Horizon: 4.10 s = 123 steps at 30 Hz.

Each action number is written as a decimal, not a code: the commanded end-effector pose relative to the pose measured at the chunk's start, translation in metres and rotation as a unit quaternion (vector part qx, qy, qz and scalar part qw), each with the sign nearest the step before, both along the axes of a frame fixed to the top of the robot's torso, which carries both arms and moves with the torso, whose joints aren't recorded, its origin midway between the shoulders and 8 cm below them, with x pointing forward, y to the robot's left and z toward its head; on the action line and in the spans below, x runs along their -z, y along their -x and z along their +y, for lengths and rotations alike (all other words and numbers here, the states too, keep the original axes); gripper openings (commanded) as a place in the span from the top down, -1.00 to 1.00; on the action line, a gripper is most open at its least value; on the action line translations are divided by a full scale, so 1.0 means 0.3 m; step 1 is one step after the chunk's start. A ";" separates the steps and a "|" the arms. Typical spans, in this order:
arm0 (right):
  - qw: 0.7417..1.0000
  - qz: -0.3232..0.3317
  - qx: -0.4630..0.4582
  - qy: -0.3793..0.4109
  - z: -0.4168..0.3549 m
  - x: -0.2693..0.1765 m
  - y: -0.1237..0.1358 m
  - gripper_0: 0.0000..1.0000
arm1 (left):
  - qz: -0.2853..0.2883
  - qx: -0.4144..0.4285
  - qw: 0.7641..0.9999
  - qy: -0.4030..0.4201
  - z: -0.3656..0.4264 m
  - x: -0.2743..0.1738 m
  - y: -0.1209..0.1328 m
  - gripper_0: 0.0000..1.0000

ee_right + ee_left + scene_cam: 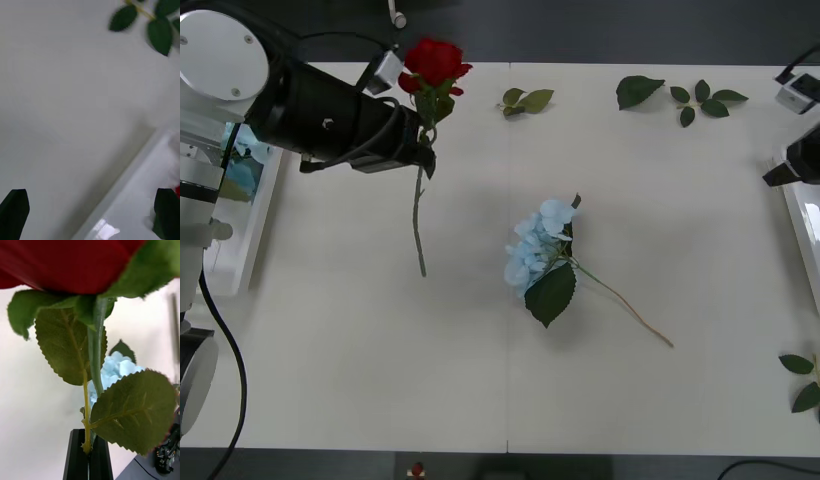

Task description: Put the red flowers into the right box and the blue flowers into the left box

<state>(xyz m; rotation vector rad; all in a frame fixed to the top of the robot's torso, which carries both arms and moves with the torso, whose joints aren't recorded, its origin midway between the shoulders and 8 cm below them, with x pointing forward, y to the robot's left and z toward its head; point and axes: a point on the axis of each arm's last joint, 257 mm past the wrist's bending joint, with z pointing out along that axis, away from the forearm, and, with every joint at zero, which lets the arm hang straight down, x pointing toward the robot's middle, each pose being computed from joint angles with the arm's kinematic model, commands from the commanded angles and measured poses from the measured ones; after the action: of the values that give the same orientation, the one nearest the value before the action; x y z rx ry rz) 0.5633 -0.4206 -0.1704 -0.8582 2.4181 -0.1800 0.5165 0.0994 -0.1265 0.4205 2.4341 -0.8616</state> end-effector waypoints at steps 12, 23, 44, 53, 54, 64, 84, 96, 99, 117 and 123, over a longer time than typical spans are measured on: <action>0.968 0.038 -0.194 -0.155 0.491 -0.031 0.218 -0.95 | -0.078 0.100 0.983 0.134 -0.059 -0.259 0.061 1.00; 0.884 0.116 -0.225 -0.393 0.715 -0.049 0.413 -0.95 | -0.105 0.175 0.946 0.253 -0.197 -0.441 0.165 1.00; 0.695 0.135 -0.267 -0.654 1.149 -0.241 0.603 -0.94 | -0.106 0.225 0.931 0.268 -0.272 -0.433 0.244 1.00; 0.643 0.114 -0.243 -0.718 1.332 -0.311 0.600 -0.95 | -0.106 0.225 0.931 0.268 -0.272 -0.433 0.244 1.00; 0.640 0.113 -0.242 -0.721 1.341 -0.317 0.601 -0.95 | -0.106 0.225 0.931 0.268 -0.272 -0.433 0.244 1.00; 0.593 0.107 -0.234 -0.763 1.481 -0.395 0.601 -0.94 | -0.106 0.225 0.931 0.268 -0.272 -0.433 0.244 1.00; 0.551 0.096 -0.210 -0.802 1.610 -0.494 0.584 -0.09 | -0.106 0.225 0.931 0.268 -0.272 -0.433 0.244 1.00; 0.550 0.109 -0.195 -0.805 1.606 -0.492 0.574 1.00 | -0.106 0.225 0.931 0.268 -0.272 -0.433 0.244 1.00; 0.549 0.112 -0.192 -0.806 1.603 -0.489 0.573 1.00 | -0.106 0.225 0.931 0.268 -0.272 -0.433 0.244 1.00; 0.571 0.105 -0.193 -0.791 1.564 -0.468 0.552 1.00 | -0.106 0.225 0.931 0.268 -0.272 -0.433 0.244 -1.00; 0.607 0.092 -0.201 -0.763 1.511 -0.425 0.538 1.00 | -0.094 0.220 0.932 0.273 -0.281 -0.401 0.244 -1.00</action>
<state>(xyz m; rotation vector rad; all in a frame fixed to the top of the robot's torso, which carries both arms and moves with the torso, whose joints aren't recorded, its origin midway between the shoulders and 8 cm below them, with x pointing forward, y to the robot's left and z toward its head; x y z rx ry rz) 0.4089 0.0378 -0.0602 -0.3541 1.4708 1.9229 0.4411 0.0128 -0.0069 0.8105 1.8515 -1.5585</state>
